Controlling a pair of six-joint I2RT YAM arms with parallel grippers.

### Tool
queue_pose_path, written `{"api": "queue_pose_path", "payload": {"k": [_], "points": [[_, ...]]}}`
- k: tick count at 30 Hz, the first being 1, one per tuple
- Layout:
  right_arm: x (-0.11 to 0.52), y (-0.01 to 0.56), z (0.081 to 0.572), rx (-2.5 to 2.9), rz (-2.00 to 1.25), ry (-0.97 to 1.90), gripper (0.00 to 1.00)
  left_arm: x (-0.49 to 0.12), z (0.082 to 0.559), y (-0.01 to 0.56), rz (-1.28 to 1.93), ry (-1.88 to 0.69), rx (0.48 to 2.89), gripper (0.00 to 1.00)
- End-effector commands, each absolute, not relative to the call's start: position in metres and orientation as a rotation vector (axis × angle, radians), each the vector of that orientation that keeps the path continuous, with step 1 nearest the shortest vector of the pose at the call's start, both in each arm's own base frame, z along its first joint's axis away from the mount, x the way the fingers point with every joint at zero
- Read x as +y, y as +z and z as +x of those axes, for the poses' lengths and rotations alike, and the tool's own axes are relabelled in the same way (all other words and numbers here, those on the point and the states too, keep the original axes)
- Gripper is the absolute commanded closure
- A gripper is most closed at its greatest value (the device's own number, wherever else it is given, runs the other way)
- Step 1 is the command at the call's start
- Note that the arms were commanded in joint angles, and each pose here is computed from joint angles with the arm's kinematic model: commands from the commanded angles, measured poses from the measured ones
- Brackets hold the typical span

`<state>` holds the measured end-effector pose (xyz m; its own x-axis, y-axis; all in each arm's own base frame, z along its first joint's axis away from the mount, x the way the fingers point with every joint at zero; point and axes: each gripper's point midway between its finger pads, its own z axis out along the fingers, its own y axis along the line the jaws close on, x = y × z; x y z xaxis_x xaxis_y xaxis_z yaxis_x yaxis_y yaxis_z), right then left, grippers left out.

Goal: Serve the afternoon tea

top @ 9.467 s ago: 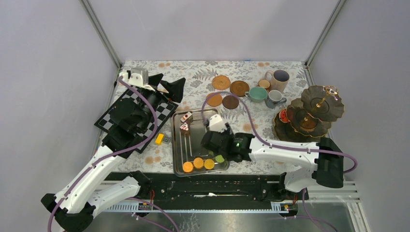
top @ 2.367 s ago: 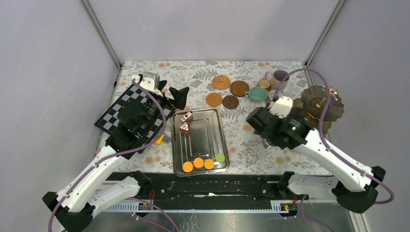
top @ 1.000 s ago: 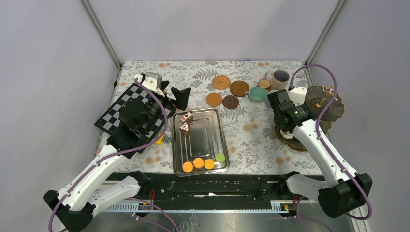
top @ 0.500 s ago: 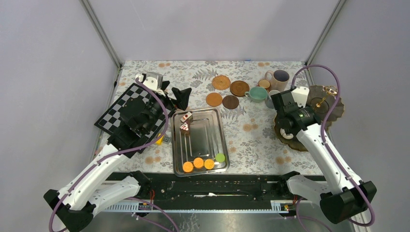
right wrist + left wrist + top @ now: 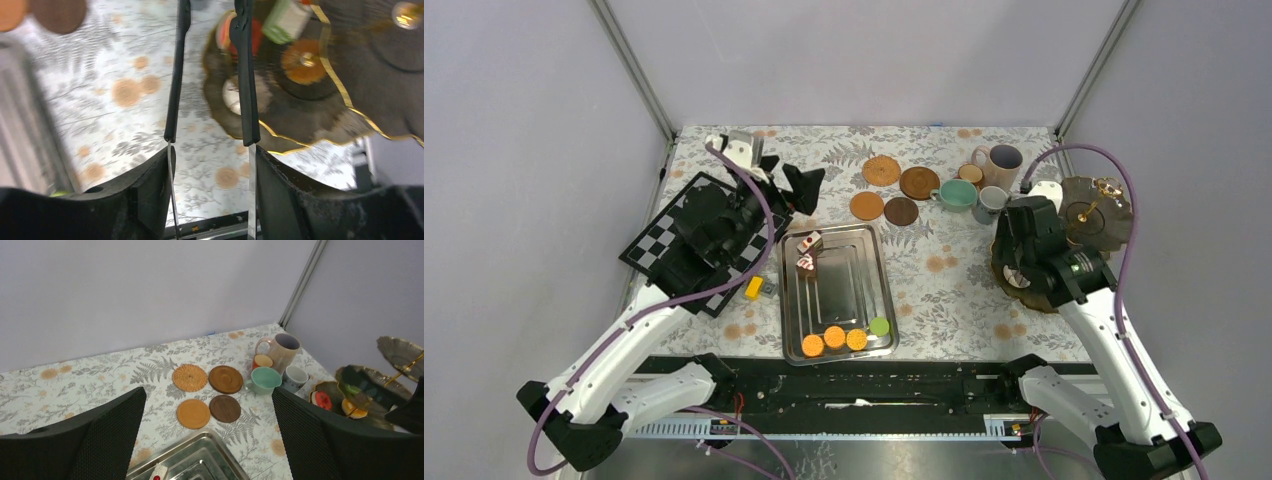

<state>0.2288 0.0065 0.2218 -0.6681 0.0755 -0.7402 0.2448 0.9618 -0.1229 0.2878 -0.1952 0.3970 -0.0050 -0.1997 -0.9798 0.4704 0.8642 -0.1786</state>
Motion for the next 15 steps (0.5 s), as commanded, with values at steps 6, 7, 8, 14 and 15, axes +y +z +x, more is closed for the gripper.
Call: {"api": "queue_pose_path", "payload": {"k": [6, 7, 8, 14, 15], "points": [[0.134, 0.240, 0.231, 2.285, -0.200, 0.521, 0.40, -0.168, 0.268, 0.433, 0.105, -0.549, 1.471, 0.01], [0.145, 0.241, 0.229, 2.277, -0.221, 0.585, 0.41, -0.161, 0.264, 0.424, 0.097, -0.532, 1.498, 0.01], [0.158, 0.241, 0.226, 2.262, -0.253, 0.643, 0.40, -0.154, 0.259, 0.415, 0.091, -0.511, 1.521, 0.01], [0.227, 0.206, 0.213, 2.353, -0.319, 0.721, 0.38, -0.115, 0.231, 0.364, 0.034, -0.403, 1.686, 0.01], [0.245, 0.201, 0.209, 2.355, -0.338, 0.752, 0.37, -0.110, 0.226, 0.360, 0.023, -0.403, 1.700, 0.01]]}}
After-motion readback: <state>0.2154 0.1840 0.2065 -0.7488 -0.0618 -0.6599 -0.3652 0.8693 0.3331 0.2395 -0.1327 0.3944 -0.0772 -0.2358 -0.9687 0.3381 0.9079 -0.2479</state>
